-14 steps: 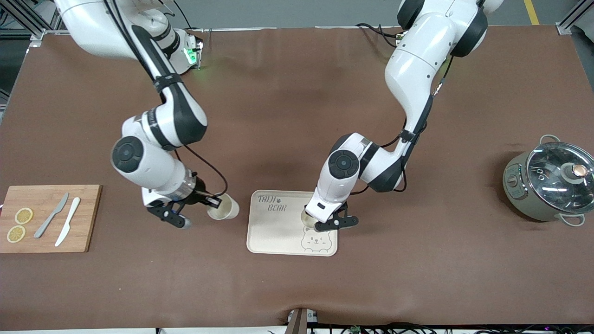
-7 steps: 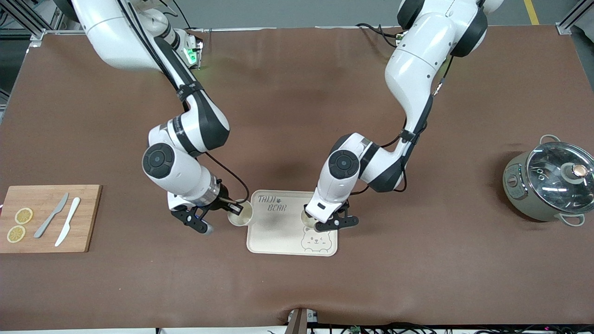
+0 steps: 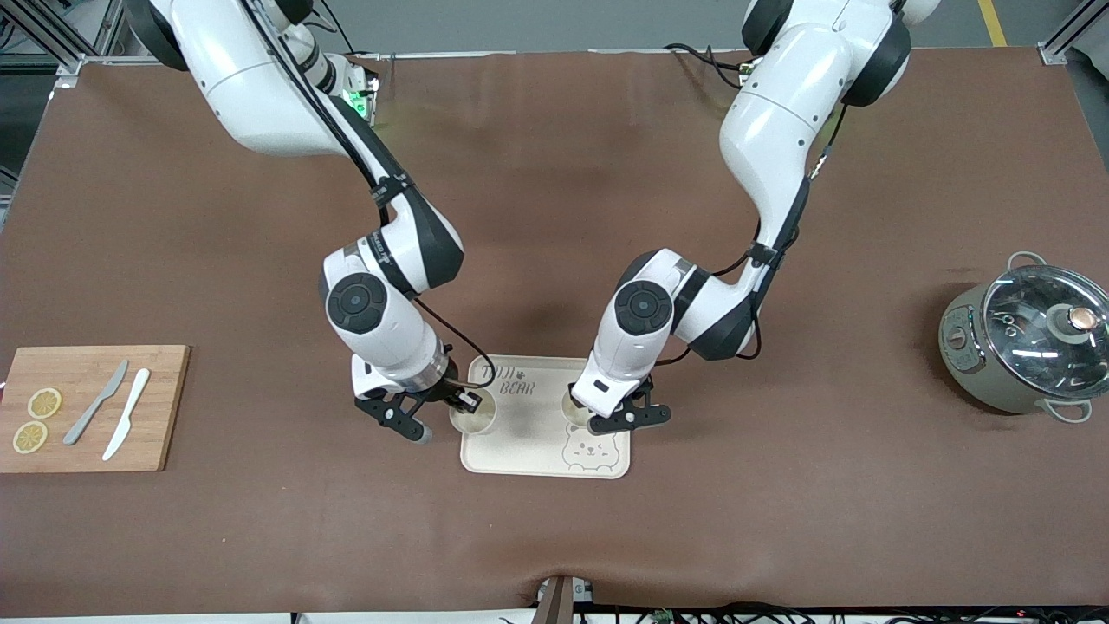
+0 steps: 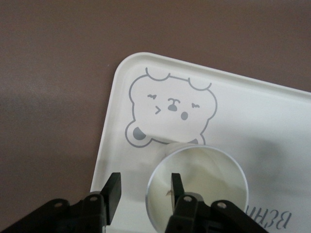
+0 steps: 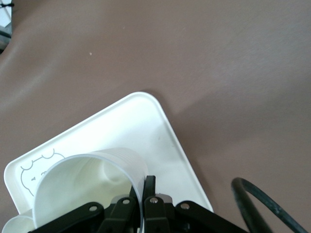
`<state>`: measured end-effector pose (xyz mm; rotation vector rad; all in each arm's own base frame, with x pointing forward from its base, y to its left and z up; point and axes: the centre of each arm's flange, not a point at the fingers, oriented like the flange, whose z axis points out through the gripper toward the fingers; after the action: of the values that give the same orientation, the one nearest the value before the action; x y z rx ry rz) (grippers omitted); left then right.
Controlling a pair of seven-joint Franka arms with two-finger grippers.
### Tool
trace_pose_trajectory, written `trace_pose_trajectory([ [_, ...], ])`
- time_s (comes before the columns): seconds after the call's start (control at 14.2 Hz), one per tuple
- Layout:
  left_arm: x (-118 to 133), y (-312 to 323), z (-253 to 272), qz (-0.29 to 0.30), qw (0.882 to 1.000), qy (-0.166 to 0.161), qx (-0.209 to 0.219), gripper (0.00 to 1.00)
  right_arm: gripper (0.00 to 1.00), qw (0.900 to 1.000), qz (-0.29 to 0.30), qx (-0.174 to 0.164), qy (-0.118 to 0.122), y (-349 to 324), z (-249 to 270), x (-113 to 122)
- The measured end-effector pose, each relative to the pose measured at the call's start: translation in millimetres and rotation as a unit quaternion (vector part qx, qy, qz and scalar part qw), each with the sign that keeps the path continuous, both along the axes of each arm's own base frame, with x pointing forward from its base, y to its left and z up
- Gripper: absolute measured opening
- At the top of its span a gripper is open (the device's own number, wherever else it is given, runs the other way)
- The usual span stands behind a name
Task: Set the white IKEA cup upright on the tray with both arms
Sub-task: 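Carry the cup with the right gripper and lower it onto the tray, then open the left gripper and lift it away from the cup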
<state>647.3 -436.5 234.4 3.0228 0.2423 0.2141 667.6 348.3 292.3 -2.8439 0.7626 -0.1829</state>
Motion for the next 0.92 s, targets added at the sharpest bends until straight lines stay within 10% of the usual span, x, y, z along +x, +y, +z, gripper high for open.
trace_pose_trajectory([
  [0.92,1.8,3.3,39.6,-0.001,1.000,0.021,0.021,0.52,0.04,0.998,-0.005,-0.048,-0.028,43.3,-63.2,-22.0],
])
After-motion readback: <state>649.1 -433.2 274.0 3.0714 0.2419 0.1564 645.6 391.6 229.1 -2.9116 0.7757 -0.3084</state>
